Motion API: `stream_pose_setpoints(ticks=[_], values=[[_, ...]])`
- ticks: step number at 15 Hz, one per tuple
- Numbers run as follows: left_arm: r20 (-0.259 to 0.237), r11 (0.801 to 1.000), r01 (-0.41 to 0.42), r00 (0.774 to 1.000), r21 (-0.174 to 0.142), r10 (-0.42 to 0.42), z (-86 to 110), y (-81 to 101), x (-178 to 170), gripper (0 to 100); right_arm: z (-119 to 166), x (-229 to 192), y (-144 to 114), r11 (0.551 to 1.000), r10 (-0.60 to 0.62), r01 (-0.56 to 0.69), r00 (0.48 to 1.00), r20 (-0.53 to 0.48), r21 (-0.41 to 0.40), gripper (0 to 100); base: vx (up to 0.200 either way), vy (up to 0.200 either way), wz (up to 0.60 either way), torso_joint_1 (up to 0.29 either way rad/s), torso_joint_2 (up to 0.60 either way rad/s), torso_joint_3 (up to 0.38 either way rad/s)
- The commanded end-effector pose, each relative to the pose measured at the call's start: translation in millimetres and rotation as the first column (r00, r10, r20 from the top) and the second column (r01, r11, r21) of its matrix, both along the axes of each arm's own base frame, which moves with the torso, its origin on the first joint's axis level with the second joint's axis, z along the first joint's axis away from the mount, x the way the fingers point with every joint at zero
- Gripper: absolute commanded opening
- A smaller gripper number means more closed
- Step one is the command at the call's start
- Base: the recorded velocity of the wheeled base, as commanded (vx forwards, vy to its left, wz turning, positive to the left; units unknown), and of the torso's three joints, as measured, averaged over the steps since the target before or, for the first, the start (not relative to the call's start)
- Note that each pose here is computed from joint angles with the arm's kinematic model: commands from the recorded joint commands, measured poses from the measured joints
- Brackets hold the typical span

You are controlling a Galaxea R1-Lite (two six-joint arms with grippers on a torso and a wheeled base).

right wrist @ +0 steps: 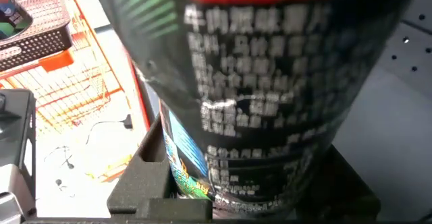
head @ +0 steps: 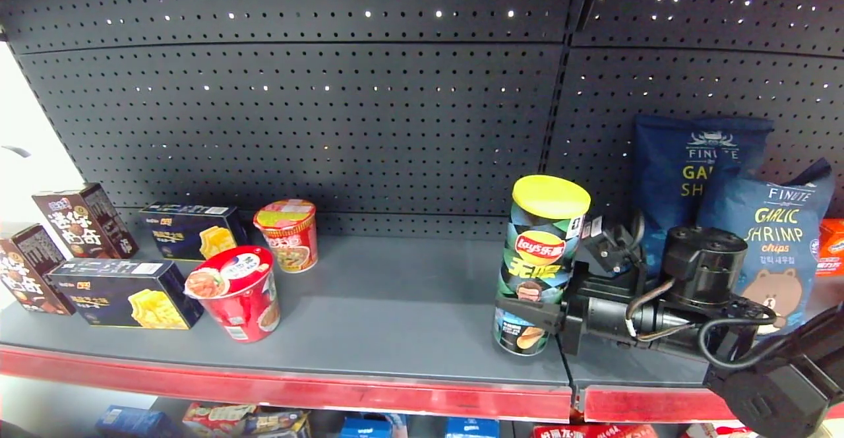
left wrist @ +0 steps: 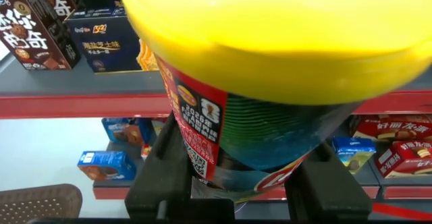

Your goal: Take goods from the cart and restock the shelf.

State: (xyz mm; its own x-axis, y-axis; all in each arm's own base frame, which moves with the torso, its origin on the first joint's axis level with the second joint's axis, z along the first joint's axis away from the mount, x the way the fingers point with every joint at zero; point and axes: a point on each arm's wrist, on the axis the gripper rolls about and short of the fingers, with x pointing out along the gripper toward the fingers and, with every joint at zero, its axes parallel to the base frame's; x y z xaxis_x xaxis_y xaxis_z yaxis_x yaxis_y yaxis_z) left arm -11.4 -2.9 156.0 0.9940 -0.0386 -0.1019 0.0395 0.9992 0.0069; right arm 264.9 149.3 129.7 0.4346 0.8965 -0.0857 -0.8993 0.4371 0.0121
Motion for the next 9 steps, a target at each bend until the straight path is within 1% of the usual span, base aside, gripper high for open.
stream_pose_setpoints(ticks=[1, 6, 9], values=[[0.007, 1.000, 0.000, 1.000, 0.000, 0.000, -0.2, -0.1, -1, 0, 0, -3, 0, 1.000, 0.005, -0.005, 1.000, -0.001, -0.001, 0, 0.000, 0.000, 0.00, 0.000, 0.00, 0.000], [0.017, 1.000, -0.006, 1.000, 0.001, 0.006, 1.0, 0.0, -2, 0, -14, 1, -2, 1.000, -0.008, 0.007, 0.999, -0.040, -0.022, 0, 0.000, 0.000, 0.00, 0.000, 0.00, 0.000], [0.015, 1.000, -0.006, 1.000, 0.001, 0.006, 0.6, 0.0, -2, 0, -16, 3, -2, 1.000, -0.011, 0.010, 0.999, -0.044, -0.026, 0, 0.000, 0.000, 0.00, 0.000, 0.00, 0.000]])
